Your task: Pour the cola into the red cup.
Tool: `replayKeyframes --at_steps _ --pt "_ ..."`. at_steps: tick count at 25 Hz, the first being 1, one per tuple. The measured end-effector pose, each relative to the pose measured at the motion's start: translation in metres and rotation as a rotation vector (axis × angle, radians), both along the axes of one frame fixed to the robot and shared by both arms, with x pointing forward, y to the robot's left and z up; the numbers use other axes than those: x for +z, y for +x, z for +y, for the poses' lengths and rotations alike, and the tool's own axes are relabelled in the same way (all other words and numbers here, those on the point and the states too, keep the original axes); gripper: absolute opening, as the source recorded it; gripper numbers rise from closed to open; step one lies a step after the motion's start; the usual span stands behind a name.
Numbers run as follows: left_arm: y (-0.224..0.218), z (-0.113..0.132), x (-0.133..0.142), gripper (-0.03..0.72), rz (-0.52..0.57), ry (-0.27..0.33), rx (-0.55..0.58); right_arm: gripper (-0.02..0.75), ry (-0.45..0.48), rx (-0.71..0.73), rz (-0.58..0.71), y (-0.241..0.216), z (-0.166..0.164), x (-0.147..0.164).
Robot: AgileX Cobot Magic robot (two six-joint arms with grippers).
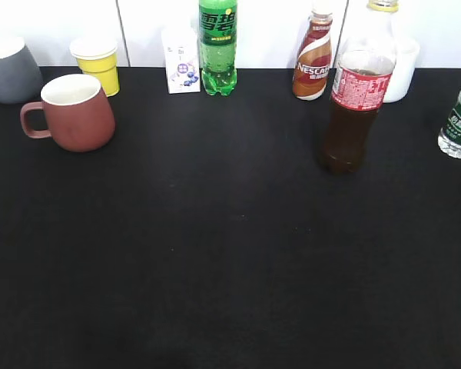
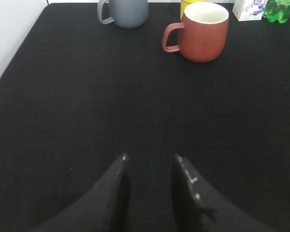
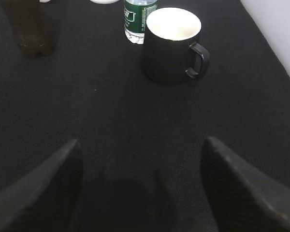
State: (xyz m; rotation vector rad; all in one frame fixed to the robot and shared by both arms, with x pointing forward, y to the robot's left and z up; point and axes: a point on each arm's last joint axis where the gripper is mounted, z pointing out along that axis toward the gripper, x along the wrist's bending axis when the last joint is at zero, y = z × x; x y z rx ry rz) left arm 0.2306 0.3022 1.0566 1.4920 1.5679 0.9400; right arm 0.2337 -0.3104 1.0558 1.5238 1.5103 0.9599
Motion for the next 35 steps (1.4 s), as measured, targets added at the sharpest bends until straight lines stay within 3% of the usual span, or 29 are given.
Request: replayKeyframes --at_steps 12,17,20,24,26,29,35 --pt "0.0 0.0 0.0 0.247 0.0 0.0 0.0 0.575 0.0 0.0 0.0 0.0 0.0 0.0" --pt "0.008 0.0 0.012 0.497 -0.026 0.0 0.0 0.575 0.0 0.0 0.0 0.0 0.0 0.0" --pt "0.049 0.0 0.042 0.515 -0.154 0.001 -0.003 0.575 0.0 0.0 0.0 0.0 0.0 0.0" --pt "0.127 -0.001 0.055 0.515 -0.276 0.002 -0.007 0.575 0.0 0.0 0.0 0.0 0.0 0.0" --pt "0.163 -0.001 0.042 0.515 -0.301 0.002 -0.009 0.575 0.0 0.0 0.0 0.0 0.0 0.0" --pt "0.201 -0.001 -0.019 0.515 -0.231 0.0 -0.012 0.575 -0.001 0.0 0.0 0.0 0.0 0.0" --pt "0.258 -0.002 -0.089 0.515 -0.2 -0.006 -0.019 0.575 0.0 0.0 0.0 0.0 0.0 0.0"
